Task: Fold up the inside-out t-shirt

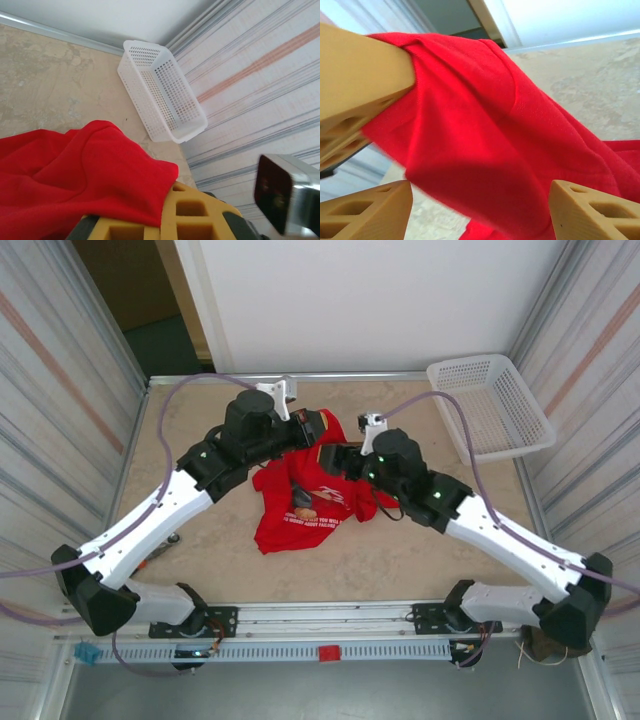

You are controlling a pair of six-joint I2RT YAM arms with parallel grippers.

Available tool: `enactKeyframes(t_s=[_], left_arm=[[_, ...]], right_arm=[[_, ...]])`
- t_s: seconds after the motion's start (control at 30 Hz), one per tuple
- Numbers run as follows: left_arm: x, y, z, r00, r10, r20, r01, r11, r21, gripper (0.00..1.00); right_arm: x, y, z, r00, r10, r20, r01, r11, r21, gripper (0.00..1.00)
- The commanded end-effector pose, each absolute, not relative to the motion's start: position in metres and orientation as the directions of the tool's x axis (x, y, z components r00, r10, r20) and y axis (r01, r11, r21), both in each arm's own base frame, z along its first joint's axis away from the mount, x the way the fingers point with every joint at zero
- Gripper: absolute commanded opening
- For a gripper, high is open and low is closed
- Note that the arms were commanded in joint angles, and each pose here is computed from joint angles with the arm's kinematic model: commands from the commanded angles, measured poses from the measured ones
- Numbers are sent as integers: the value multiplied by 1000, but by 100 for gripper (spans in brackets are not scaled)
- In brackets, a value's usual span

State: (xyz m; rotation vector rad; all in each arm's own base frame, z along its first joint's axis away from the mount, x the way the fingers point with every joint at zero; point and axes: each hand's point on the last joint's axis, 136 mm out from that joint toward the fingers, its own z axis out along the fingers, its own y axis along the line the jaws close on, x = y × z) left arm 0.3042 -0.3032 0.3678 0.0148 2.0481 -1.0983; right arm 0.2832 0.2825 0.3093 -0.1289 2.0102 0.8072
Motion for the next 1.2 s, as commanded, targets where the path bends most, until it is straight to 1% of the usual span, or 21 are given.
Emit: enactKeyframes(t_s=[0.0,0.07,0.1,0.13,0.17,0.23,0.27,0.3,0.33,0.37,0.4,0.5,0.57,0.63,0.73,0.87,1.03,1.1,1.17], left_arm=[[307,-304,384,-655,-396,-643,339,606,-719,0],[307,-306,383,-658,-400,-638,333,606,-723,0],[307,-306,382,-660,-402,-635,327,606,-725,0],[308,-306,380,-662,-406,-631,318,610,-726,0],[308,-306,378,-661,-409,-629,314,610,-727,0],[309,-303,376,-655,-412,-633,307,621,-721,0],[310,-301,376,-648,-412,-640,306,629,-715,0],[311,-298,376,-643,-410,-647,305,638,-707,0],[313,-294,374,-637,-409,-653,298,651,-698,0],[315,-291,373,-634,-407,-658,296,658,-693,4],[318,-285,372,-626,-405,-666,296,667,-684,11],[326,-270,367,-597,-371,-711,319,704,-635,40],[327,-262,364,-572,-339,-747,353,720,-597,51],[324,-258,361,-523,-274,-807,422,739,-525,59],[314,-255,346,-487,-151,-860,498,761,-415,64],[307,-259,320,-484,-59,-873,554,752,-358,71],[325,-269,303,-509,-43,-859,576,725,-378,73],[336,-270,297,-536,-64,-842,573,705,-418,73],[344,-274,293,-563,-86,-822,588,656,-472,75]], right_arm=[[302,285,319,-496,238,-835,-362,817,448,70],[311,289,318,-487,238,-840,-347,830,437,70],[314,290,317,-483,236,-843,-340,836,430,68],[317,290,315,-482,234,-844,-335,841,425,59],[320,289,313,-489,234,-841,-335,839,428,42],[322,284,309,-504,232,-832,-341,831,439,14],[321,281,307,-518,227,-825,-357,819,449,4],[320,280,305,-534,221,-816,-383,798,466,0],[318,279,305,-555,215,-804,-424,758,495,0],[316,278,307,-566,207,-798,-472,712,520,0],[311,277,308,-582,195,-789,-524,653,547,0],[301,269,311,-636,150,-757,-605,512,610,0],[297,265,310,-654,124,-746,-626,465,626,0],[296,261,307,-666,103,-739,-631,451,632,0],[296,259,303,-674,88,-733,-631,448,634,0],[293,261,303,-678,76,-731,-643,422,639,0],[281,268,302,-692,33,-722,-666,357,655,0],[277,269,302,-697,18,-717,-671,339,660,0],[275,270,300,-699,7,-715,-673,334,660,0]])
